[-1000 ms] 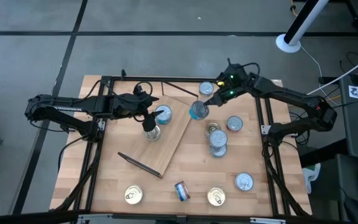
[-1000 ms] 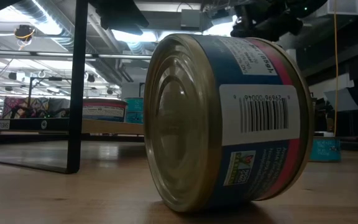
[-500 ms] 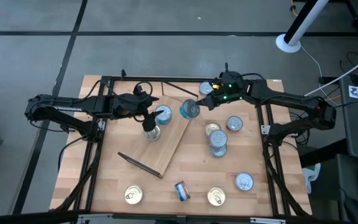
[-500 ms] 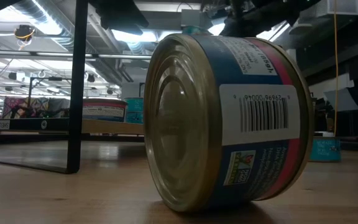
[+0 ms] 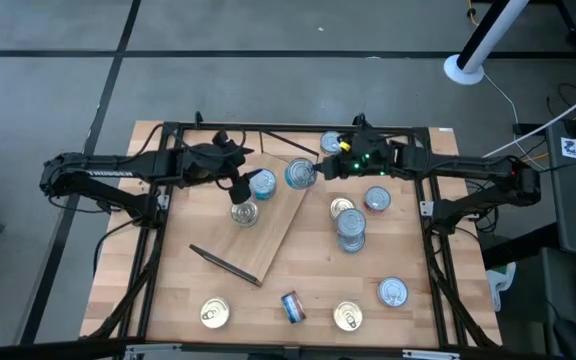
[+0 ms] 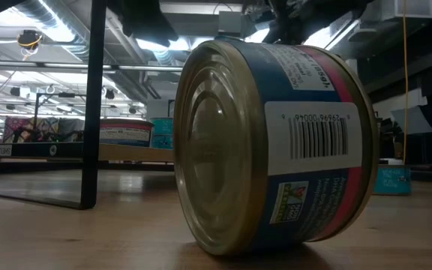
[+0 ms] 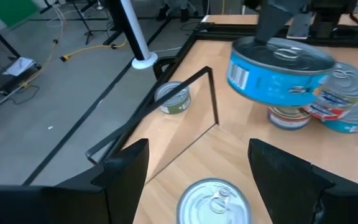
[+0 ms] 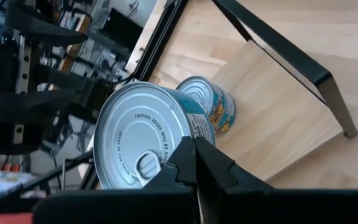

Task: Stack canned seafood by type on shelf
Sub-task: Stack the light blue tuna can on top of the light blue tuna can on the shelf

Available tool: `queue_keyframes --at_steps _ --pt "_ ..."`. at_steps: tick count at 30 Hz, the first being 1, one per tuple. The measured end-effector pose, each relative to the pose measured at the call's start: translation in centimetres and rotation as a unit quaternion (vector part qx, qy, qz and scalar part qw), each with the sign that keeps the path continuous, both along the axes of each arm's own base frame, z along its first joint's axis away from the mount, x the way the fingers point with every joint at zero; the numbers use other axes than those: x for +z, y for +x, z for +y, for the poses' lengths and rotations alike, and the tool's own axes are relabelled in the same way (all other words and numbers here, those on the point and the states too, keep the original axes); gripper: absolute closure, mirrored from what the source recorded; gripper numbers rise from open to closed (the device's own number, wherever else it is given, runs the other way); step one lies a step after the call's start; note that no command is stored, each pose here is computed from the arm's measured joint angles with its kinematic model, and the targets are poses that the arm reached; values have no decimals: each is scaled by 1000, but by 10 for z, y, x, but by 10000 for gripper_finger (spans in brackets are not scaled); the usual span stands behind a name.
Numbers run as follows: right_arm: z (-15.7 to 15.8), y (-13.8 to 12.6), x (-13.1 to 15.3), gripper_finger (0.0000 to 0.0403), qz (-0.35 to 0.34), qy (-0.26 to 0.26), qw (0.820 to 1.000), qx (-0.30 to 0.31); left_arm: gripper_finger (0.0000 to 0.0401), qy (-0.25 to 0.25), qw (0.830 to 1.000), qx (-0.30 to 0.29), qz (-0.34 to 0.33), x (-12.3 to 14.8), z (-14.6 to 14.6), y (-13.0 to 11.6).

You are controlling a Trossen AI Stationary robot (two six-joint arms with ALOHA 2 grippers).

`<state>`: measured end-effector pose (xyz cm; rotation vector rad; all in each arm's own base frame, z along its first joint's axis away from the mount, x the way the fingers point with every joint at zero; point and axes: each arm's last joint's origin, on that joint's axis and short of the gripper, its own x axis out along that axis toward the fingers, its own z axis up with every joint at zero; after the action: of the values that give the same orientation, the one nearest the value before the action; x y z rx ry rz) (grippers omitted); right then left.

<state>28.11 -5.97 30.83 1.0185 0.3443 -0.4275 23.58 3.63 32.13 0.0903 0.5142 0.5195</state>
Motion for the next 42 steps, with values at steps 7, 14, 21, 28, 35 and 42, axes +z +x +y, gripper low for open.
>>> queue_keyframes --at_steps 7,14,21,28,35,42 --pt "15 7 -5 403 1 18 999 -42 130 20 1000 12 14 0 12 -2" --pt "26 31 -20 403 -21 29 998 -53 130 36 999 25 26 0 22 -5" --pt "24 50 -39 403 -25 50 996 -69 130 36 998 34 31 -1 27 -6" --pt "22 64 -57 403 -25 53 994 -92 130 40 998 30 46 -2 27 -7" --pt "21 72 -64 403 -37 58 992 -102 130 41 997 28 50 -3 27 -7" --pt "19 71 -63 403 -45 42 989 -132 130 41 997 28 51 -3 27 -7"
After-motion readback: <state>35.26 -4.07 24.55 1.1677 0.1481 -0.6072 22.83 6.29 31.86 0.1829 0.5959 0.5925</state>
